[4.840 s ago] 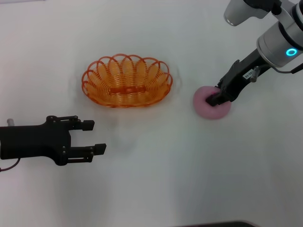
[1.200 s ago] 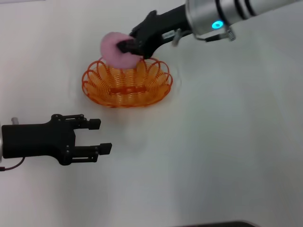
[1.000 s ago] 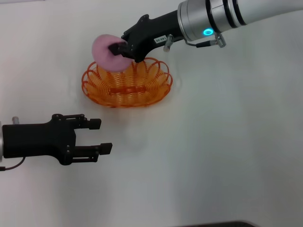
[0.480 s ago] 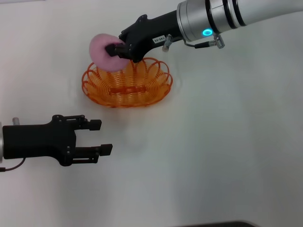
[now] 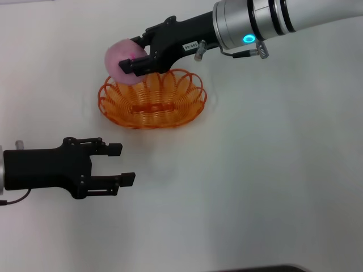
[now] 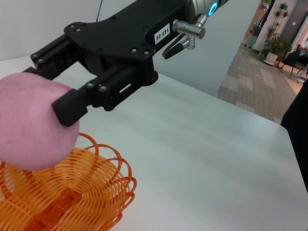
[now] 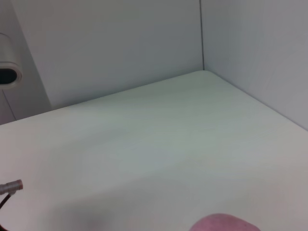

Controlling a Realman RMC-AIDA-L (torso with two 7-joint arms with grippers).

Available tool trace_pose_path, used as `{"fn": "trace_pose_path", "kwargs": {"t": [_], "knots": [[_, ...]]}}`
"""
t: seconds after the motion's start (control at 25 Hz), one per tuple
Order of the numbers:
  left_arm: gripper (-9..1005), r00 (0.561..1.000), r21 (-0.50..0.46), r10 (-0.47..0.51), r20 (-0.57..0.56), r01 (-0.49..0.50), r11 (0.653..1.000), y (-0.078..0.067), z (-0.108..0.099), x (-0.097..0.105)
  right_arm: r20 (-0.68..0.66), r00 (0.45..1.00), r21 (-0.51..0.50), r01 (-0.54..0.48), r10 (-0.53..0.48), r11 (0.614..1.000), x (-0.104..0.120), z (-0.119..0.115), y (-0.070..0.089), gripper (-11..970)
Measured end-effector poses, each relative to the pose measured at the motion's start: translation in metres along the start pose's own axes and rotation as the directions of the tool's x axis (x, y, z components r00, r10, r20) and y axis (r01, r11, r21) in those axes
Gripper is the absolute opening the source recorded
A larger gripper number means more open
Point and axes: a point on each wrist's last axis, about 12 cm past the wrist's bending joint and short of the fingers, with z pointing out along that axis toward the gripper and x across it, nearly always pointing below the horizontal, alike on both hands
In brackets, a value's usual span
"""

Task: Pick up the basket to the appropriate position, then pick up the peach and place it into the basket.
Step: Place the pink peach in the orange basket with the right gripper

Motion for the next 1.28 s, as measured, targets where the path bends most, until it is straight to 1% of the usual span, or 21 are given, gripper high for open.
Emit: {"fn": "trace_pose_path", "kwargs": {"t": [0.16,0.48,0.72,0.96,1.12,1.28], "knots": [[751,1.000,0.004,0.000,0.001,0.000,1.000,0.000,0.000,0.000,-0.003,1.000,-0.004,0.003,-0.003,1.000,0.000,0.001,0.001,585],[751,1.000,0.005,-0.002,0.001,0.002,1.000,-0.001,0.000,0.000,-0.003,1.000,-0.004,0.004,-0.004,1.000,0.000,0.001,0.001,822],[751,1.000,0.006,-0.006,0.002,0.006,1.000,-0.001,0.001,0.001,-0.004,1.000,-0.004,0.005,-0.005,1.000,0.000,0.001,0.001,885],[751,1.000,0.007,-0.008,0.003,0.008,1.000,-0.001,0.001,0.001,-0.002,1.000,-0.013,0.001,-0.001,1.000,0.004,-0.003,0.001,882],[751,1.000,0.004,-0.009,0.005,0.009,1.000,0.000,0.001,0.001,0.015,1.000,-0.020,-0.004,0.004,1.000,0.012,-0.017,0.003,880],[751,1.000,0.001,-0.010,0.009,0.010,1.000,0.000,0.000,0.001,0.037,0.999,-0.027,-0.022,0.023,0.999,0.028,-0.039,0.009,879]]}}
